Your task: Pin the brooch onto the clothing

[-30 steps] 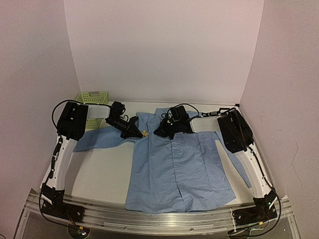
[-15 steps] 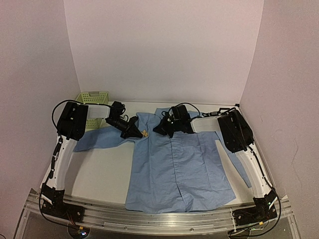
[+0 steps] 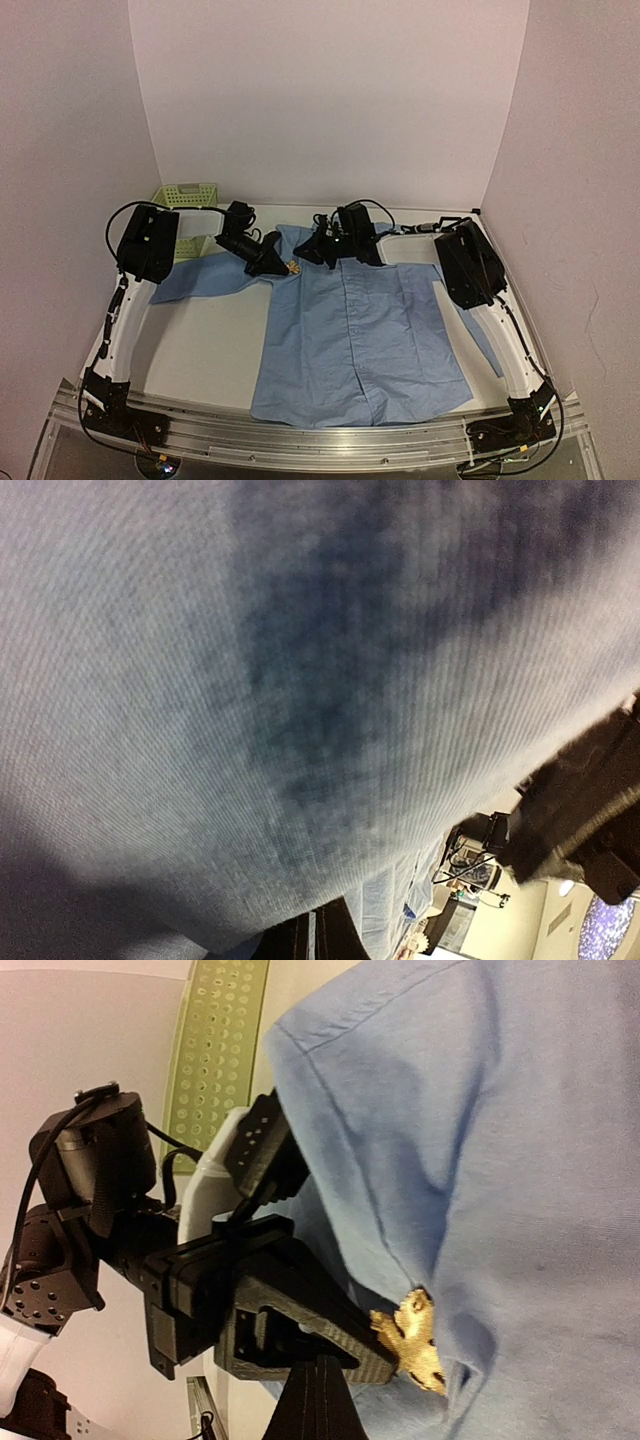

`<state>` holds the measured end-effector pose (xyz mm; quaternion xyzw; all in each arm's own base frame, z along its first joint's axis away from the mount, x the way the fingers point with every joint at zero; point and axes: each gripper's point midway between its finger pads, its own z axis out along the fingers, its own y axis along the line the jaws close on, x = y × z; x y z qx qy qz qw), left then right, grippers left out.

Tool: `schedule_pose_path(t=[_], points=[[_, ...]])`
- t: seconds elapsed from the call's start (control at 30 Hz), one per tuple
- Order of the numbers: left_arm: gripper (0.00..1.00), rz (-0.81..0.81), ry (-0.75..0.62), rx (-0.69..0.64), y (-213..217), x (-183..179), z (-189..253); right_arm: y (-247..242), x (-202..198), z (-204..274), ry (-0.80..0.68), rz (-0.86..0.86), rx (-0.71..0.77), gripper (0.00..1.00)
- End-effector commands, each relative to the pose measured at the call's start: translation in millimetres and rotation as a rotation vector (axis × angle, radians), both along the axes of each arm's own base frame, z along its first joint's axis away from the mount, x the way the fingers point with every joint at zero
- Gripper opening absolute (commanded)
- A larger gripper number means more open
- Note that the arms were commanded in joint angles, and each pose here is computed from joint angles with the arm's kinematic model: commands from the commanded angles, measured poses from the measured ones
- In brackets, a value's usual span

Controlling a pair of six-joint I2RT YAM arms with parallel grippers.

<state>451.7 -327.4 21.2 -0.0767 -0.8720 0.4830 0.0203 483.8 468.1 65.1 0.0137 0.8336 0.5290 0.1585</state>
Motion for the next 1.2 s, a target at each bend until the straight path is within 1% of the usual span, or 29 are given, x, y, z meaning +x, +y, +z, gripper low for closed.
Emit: schedule_pose_path(t=[0.0,0.13,0.3,0.4,0.57,0.67,0.8,1.0,1.17], points=[[0.00,-0.021,-0.045,0.009,-6,5,-3,14,1,10,-0.027,0.018,0.047,0.00],[0.00,-0.021,-0.049,0.016,-5,5,-5,13,2,2,-0.018,0.008,0.037,0.00],[0.00,-0.017,-0.041,0.031,-3,2,-9,15,6,39,-0.116,0.041,0.049,0.01],[0.00,-0.016,-0.034,0.036,-2,1,-12,1,9,60,-0.179,0.024,0.014,0.04],[0.00,-0.015,-0.042,0.038,-2,2,-11,-28,12,68,-0.210,-0.018,-0.057,0.05],[0.00,-0.017,-0.049,0.038,-2,3,-10,-52,20,54,-0.178,-0.072,-0.111,0.05],[0.00,-0.020,-0.061,0.040,-3,4,-8,-72,24,9,-0.099,-0.126,-0.190,0.01],[0.00,-0.031,-0.086,0.043,-2,4,-6,-53,26,-23,-0.051,-0.083,-0.173,0.00],[0.00,-0.035,-0.093,0.041,-3,5,-5,-28,16,-28,-0.042,-0.012,-0.138,0.00]])
